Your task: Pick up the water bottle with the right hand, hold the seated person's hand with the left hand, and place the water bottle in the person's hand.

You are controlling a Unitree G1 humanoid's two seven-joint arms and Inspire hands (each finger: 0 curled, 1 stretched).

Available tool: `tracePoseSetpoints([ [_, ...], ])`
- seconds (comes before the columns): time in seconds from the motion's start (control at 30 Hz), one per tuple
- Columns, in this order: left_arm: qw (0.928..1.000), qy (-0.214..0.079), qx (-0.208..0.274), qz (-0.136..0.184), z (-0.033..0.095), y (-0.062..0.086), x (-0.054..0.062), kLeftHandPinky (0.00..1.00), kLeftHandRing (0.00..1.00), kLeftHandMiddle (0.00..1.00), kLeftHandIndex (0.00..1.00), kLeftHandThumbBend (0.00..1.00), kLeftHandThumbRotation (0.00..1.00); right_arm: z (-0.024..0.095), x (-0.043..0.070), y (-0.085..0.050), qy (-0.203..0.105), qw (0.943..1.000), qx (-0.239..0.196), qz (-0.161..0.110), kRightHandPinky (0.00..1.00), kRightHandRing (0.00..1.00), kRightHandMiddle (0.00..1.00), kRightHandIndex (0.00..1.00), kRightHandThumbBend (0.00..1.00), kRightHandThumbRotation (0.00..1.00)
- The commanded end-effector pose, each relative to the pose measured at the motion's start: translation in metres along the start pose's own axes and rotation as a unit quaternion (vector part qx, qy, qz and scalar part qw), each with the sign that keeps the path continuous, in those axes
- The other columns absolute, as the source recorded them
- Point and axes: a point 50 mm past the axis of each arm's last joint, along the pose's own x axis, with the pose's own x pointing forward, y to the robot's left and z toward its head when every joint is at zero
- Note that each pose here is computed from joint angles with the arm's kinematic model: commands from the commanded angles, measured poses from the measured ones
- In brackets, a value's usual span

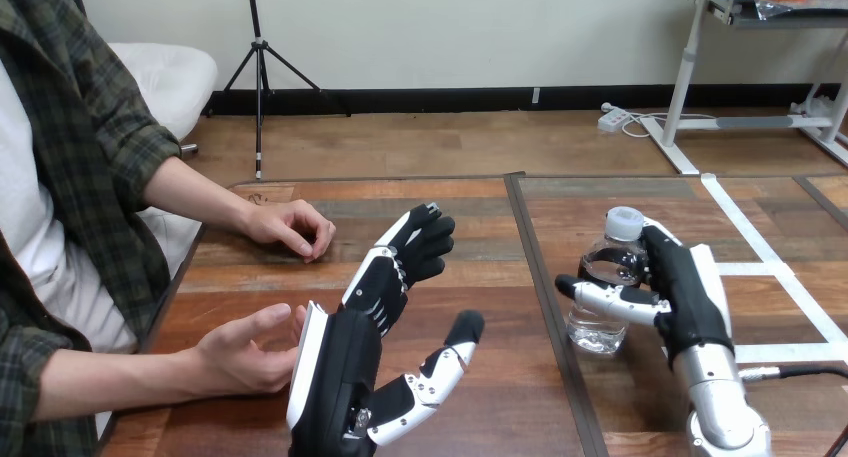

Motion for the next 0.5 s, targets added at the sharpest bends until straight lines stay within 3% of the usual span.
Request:
tracePoseSetpoints([
  [0.0,0.9994,-0.033,0.001,-0.002,0.0102,-0.0006,0.0095,0.80,0.82,0.83,0.86,0.47,0.00,0.0275,0.0151,-0.0061,-0.053,0.9985,-0.005,-0.009,0.75,0.78,0.81,0.80,0.83,0.00],
  [0.37,0.9995,-0.031,0.000,-0.003,0.0099,-0.0010,0.0097,0.80,0.82,0.83,0.86,0.48,0.00,0.0322,0.0170,-0.0084,-0.067,0.9959,-0.062,-0.001,0.70,0.73,0.76,0.75,0.81,0.00],
  [0.47,0.9996,-0.030,-0.001,-0.003,0.0098,-0.0011,0.0098,0.79,0.82,0.83,0.85,0.48,0.00,0.0350,0.0186,-0.0100,-0.073,0.9926,-0.097,0.007,0.68,0.72,0.75,0.74,0.80,0.00],
])
